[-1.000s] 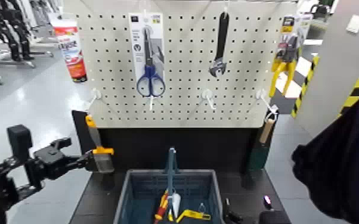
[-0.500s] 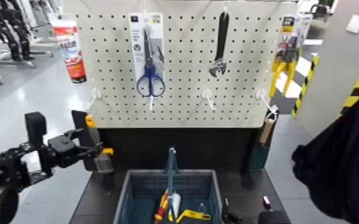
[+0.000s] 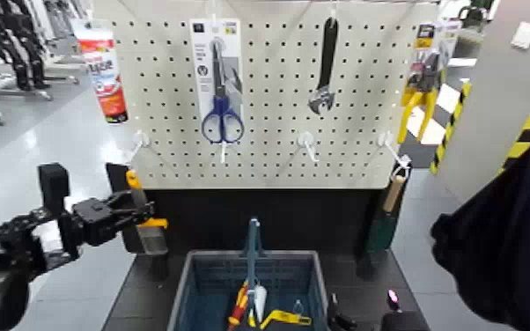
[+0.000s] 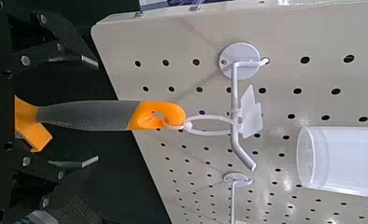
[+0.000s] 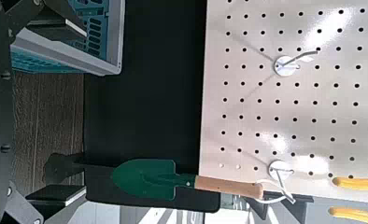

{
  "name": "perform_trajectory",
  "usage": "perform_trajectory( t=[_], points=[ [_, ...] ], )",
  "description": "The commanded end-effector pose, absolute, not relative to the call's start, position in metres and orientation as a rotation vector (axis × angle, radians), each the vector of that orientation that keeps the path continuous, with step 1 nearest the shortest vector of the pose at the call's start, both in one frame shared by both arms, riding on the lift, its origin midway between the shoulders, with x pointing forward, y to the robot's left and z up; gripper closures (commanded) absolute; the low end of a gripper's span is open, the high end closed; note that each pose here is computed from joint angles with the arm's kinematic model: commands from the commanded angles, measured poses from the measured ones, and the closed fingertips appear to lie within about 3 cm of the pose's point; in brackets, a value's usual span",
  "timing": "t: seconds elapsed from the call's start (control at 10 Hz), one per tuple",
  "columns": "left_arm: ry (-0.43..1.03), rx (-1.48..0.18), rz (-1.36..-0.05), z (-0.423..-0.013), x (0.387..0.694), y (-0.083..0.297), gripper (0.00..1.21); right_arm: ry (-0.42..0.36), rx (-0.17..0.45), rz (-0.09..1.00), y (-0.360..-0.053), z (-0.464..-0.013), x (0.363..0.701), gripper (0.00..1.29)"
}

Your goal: Put the yellow paint brush into the crate.

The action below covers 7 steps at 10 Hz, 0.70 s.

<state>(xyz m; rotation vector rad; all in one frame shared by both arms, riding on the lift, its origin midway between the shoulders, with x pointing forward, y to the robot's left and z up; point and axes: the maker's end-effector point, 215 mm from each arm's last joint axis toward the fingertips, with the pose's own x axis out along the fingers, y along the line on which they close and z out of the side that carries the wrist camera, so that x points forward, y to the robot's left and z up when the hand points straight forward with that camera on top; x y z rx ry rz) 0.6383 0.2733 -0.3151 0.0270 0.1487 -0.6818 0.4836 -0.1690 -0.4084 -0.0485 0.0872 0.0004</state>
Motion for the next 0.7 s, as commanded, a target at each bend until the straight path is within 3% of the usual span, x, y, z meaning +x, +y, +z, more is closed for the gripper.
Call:
perform_trajectory(
  t=[0.1,0.7],
  points=[
    [0.158,0.028,-0.676,-0.3186,0.6381,0.2729,1.05,0.086,-0.044,0.0,-0.1692,-0.4082,0.484,0.14],
    [0.136,0.039,-0.651,-0.3132,0.6363,0.2721,1.18,0.092,-0.045,-0.001,-0.1696,-0.4107,0.4832,0.14]
  ],
)
